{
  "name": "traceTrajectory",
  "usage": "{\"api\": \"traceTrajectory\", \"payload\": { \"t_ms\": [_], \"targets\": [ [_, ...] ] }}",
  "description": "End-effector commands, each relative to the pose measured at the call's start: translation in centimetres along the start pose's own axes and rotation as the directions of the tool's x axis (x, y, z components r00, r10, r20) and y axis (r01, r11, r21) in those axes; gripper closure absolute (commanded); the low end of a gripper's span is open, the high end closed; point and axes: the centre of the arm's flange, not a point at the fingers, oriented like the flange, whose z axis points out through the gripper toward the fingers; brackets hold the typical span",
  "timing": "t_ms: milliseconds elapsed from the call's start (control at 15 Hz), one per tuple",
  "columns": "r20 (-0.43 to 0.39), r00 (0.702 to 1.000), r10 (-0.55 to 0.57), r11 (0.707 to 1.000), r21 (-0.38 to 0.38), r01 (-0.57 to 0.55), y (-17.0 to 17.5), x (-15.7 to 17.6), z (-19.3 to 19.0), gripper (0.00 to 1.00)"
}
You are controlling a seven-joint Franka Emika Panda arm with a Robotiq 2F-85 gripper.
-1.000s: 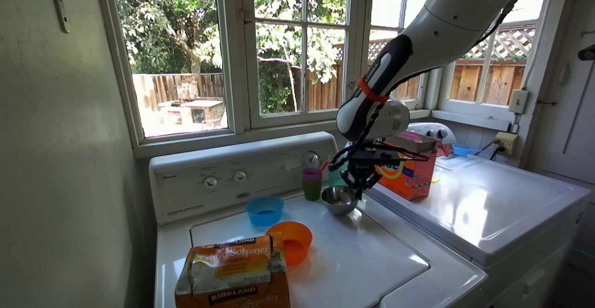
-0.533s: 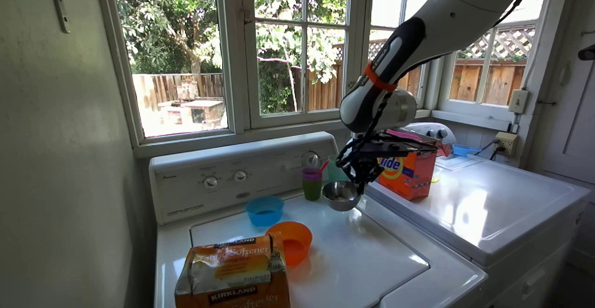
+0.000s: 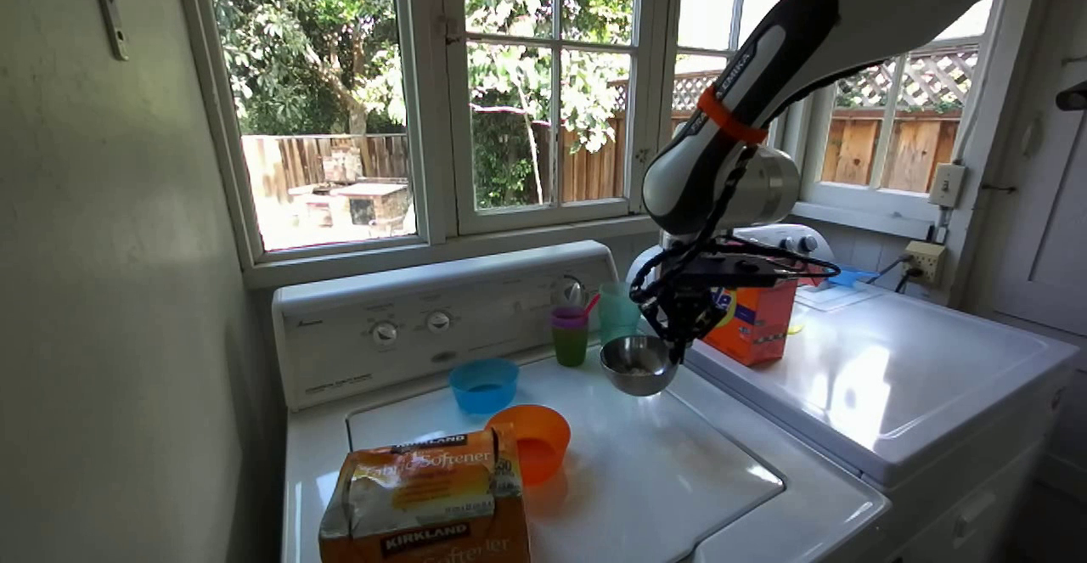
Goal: Pour the contents in the silver bowl into the blue bowl.
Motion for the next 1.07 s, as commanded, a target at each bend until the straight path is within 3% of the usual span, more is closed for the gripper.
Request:
{"api": "traceTrajectory", "payload": {
  "t_ms": [0,467,733,1000],
  "targets": [
    [0.003,1.0,0.0,1.0,-0.001,0.0,0.0,-0.3,0.0,0.96],
    [-0.001,1.0,0.001,1.0,0.0,-0.001,0.0,0.0,0.0,0.96],
    [-0.042,0.999,-0.011,0.999,0.032,0.013,-5.6,-2.5,0.2,0.99],
    [-0.153,0.987,-0.047,0.998,0.034,0.053,-12.9,-4.0,-0.8,0.99]
  ]
}}
